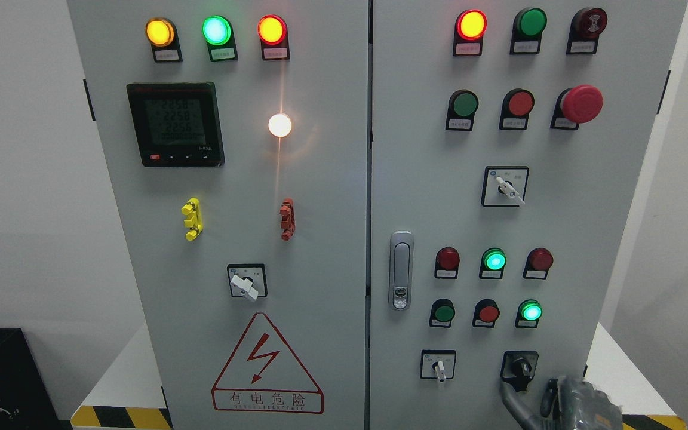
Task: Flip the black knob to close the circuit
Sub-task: 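Grip the black knob with the right hand and twist it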
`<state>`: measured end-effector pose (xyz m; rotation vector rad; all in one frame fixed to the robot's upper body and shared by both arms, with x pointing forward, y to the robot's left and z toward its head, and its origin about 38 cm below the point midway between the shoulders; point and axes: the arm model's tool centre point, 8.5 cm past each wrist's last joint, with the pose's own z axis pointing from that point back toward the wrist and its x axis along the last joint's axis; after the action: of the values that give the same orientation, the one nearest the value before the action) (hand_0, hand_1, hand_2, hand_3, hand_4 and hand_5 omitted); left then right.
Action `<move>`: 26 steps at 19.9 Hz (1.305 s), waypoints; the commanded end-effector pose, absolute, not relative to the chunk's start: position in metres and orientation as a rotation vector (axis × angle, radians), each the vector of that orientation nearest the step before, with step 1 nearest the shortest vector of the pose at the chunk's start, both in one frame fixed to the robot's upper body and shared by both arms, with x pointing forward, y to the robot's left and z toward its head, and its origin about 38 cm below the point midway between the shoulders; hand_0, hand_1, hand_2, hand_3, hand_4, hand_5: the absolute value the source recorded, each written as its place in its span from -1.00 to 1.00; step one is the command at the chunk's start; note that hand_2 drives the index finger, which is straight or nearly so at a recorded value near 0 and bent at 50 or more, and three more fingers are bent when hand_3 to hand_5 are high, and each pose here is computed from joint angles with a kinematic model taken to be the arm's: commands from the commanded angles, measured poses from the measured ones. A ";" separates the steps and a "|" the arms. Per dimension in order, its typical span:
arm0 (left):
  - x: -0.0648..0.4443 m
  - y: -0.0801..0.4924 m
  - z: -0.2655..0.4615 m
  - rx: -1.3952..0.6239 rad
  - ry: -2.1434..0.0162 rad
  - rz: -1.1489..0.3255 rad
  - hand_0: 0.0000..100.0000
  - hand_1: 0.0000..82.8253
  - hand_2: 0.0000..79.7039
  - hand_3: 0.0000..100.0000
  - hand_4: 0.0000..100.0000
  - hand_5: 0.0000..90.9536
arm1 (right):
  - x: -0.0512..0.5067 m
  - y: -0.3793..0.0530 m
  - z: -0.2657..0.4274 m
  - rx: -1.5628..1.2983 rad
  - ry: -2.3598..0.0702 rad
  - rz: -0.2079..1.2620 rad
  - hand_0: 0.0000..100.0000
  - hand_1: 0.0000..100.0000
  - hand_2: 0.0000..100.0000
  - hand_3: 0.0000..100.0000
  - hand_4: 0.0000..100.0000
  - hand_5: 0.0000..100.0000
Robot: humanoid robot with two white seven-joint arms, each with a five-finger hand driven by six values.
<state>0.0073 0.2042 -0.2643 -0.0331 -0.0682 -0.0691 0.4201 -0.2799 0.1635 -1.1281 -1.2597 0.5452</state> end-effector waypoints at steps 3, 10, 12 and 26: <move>0.001 0.203 -0.265 -0.036 -0.070 -0.067 -0.76 0.34 -1.00 -1.00 -1.00 -1.00 | 0.420 -0.293 0.164 -1.138 -1.240 0.510 -1.00 -0.75 0.67 1.00 0.78 0.95; 0.001 0.203 -0.265 -0.036 -0.070 -0.067 -0.76 0.34 -1.00 -1.00 -1.00 -1.00 | 0.419 -0.298 0.163 -1.137 -1.235 0.493 -1.00 -0.75 0.67 1.00 0.78 0.94; 0.001 0.203 -0.265 -0.036 -0.070 -0.067 -0.76 0.34 -1.00 -1.00 -1.00 -1.00 | 0.419 -0.299 0.162 -1.137 -1.233 0.492 -1.00 -0.75 0.67 1.00 0.78 0.94; 0.001 0.203 -0.265 -0.036 -0.070 -0.067 -0.76 0.34 -1.00 -1.00 -1.00 -1.00 | 0.418 -0.307 0.162 -1.140 -1.221 0.470 -1.00 -0.75 0.67 1.00 0.78 0.94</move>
<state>0.0072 0.2042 -0.2643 -0.0331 -0.0682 -0.0691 0.4196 -0.2985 0.1623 -1.1313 -1.2345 0.4948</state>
